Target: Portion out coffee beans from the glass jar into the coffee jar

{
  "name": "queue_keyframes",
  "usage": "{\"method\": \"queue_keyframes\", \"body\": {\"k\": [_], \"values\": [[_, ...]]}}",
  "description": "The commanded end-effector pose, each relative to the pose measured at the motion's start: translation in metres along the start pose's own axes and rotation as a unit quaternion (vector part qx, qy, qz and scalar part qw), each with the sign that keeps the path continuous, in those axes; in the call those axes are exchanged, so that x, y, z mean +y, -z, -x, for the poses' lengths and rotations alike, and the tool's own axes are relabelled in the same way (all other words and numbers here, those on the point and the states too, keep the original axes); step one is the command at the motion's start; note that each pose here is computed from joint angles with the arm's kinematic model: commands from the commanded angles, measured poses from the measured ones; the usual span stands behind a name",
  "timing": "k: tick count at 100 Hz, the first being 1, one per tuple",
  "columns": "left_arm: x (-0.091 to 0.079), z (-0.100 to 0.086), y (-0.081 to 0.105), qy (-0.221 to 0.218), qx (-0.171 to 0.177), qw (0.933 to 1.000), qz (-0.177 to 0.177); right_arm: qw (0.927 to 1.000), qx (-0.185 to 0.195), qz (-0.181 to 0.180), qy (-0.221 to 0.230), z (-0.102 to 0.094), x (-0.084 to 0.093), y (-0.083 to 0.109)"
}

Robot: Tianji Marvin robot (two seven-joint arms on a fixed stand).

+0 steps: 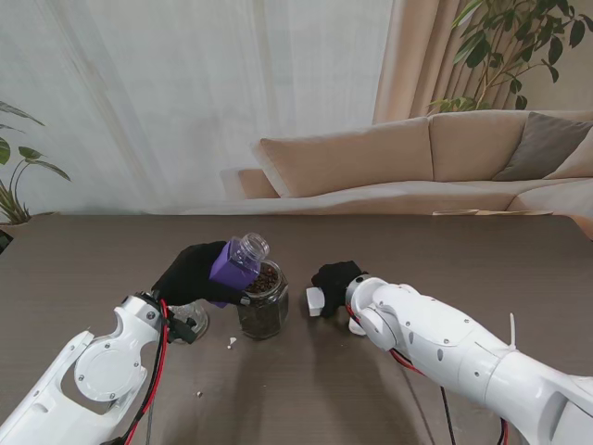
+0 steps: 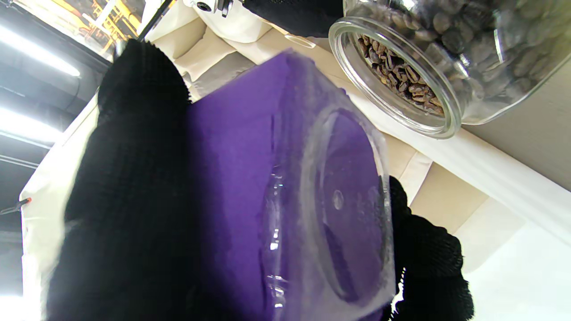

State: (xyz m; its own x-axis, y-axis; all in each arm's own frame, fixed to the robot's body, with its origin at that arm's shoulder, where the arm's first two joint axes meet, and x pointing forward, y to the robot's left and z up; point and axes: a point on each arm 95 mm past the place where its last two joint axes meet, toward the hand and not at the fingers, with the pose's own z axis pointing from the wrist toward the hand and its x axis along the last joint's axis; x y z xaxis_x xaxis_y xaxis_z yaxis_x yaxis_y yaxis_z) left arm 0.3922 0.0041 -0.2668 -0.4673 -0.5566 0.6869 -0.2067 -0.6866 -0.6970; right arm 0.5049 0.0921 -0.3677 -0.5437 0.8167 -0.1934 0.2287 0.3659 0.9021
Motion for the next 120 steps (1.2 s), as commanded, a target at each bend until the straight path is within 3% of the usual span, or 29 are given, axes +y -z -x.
{"method": "queue_keyframes", "body": {"k": [1,34,52,75,120], "values": [[0.002,0.0,-0.001,0.002,0.002,1.0,0.009,0.9999,0.003,-0.017,0.002,-0.003,-0.005,0.0],[0.003,0.0,0.0,0.002,0.002,1.0,0.007,0.9994,0.002,-0.035,0.004,-0.002,-0.002,0.002],[0.003,0.001,0.001,0.002,0.002,1.0,0.006,0.9997,-0.011,-0.019,-0.009,0.006,0.007,0.011],[0.003,0.001,0.003,0.002,0.002,1.0,0.001,0.9981,-0.035,0.023,-0.045,0.018,0.011,0.041],[0.004,0.002,0.004,0.007,0.005,1.0,-0.002,0.9917,-0.024,0.074,-0.102,0.033,0.002,0.107]]}}
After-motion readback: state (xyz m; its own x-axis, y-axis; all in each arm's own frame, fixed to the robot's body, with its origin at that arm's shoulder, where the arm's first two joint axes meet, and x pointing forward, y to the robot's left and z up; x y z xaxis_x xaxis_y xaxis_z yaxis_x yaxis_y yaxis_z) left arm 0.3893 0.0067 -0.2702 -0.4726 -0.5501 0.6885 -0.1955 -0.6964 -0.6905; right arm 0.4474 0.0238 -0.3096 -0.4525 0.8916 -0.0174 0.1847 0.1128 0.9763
